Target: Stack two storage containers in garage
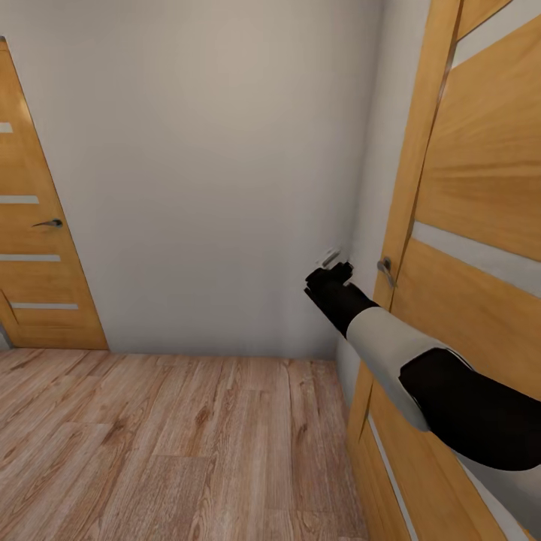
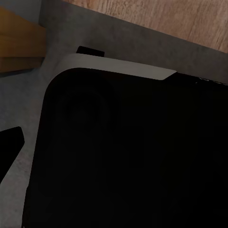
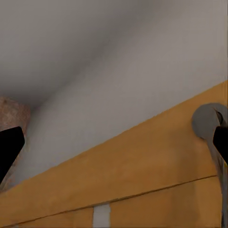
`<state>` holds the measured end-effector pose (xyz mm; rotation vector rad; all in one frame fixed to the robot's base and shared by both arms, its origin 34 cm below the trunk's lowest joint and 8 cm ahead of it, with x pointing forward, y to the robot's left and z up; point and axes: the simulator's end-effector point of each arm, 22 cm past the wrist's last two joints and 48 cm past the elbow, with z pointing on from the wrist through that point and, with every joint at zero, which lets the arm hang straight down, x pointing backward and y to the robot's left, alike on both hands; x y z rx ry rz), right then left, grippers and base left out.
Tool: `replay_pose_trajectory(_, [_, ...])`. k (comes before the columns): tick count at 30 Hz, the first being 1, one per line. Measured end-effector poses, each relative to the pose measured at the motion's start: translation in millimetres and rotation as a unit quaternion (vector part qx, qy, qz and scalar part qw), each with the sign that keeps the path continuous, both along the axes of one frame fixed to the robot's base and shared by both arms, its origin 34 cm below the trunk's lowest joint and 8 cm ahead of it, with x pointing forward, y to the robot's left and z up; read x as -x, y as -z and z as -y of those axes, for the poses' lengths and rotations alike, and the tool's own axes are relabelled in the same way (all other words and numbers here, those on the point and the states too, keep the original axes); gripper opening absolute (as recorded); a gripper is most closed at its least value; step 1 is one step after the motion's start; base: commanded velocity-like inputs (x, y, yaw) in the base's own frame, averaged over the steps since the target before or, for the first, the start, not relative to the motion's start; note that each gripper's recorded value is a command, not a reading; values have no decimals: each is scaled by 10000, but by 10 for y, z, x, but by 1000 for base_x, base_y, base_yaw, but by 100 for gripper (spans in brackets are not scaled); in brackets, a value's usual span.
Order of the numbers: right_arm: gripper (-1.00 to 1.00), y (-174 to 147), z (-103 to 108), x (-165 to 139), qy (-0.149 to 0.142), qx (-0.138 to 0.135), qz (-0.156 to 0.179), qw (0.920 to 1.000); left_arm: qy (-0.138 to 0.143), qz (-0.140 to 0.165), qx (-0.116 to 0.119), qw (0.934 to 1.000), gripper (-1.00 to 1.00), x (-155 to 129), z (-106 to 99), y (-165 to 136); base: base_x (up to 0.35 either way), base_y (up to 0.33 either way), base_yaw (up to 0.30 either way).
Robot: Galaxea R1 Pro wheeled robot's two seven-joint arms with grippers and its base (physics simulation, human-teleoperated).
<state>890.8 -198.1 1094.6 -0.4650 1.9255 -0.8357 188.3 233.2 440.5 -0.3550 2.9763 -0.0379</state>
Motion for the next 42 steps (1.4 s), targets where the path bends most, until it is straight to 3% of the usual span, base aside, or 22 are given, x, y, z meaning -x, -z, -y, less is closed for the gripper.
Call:
replay_pose_trajectory(3, [100,179,-199,-24,-229,-764,-45,9968,0,1,0,10000,100,-2,0,0,0,0,0])
replay_pose_trajectory(6, [100,219,-307,-43,-380,-1073,-18,9935,0,1,0,10000,100,-2,0,0,0,0,0])
replay_pose_trajectory(7, [100,229,-412,-63,-559,-1278,4,9902,0,1,0,10000,100,-2,0,0,0,0,0])
replay_pose_trajectory(9, [100,242,-522,-78,-769,-1431,-5,9867,0,1,0,10000,100,-2,0,0,0,0,0])
replay_pose_trajectory(11, [100,359,-726,-71,-1160,-1682,-102,9788,0,1,0,10000,100,-2,0,0,0,0,0])
replay_pose_trajectory(13, [100,681,-949,4,-1554,-2022,-334,9664,0,0,0,10000,100,-2,0,0,0,0,0])
replay_pose_trajectory(17, [100,1278,-1173,201,-1834,-2634,-703,9445,0,0,-4,10000,100,-2,-7,0,0,0,0])
replay_pose_trajectory(19, [100,1656,-1214,338,-1833,-2920,-896,9344,0,0,-5,10000,100,-2,-8,0,0,0,0])
replay_pose_trajectory(23, [100,2398,-1237,668,-1825,-3236,-1188,9208,2,4,-7,10000,100,-6,-11,0,0,0,0])
replay_pose_trajectory(28, [100,2915,-1286,987,-1956,-3445,-1448,9067,3,8,-7,10000,100,-9,-12,0,0,0,0])
replay_pose_trajectory(32, [100,3437,-1216,1344,-1856,-3538,-1804,8988,1,9,-8,10000,100,-10,-12,0,0,0,0])
replay_pose_trajectory(34, [100,3647,-1138,1493,-1761,-3549,-1937,8975,-1,11,-8,10000,100,-12,-12,-1,0,0,0])
replay_pose_trajectory(37, [100,4100,-855,1832,-1478,-3601,-2210,8942,-6,20,-6,10000,100,-21,-10,-2,0,0,0])
replay_pose_trajectory(39, [100,4569,-649,2285,-1153,-3733,-2529,8851,-8,26,-5,10000,100,-26,-8,-2,0,0,0])
replay_pose_trajectory(42, [100,5092,-502,2931,-826,-3832,-2952,8713,-10,24,-4,10000,100,-25,-8,-2,0,0,0])
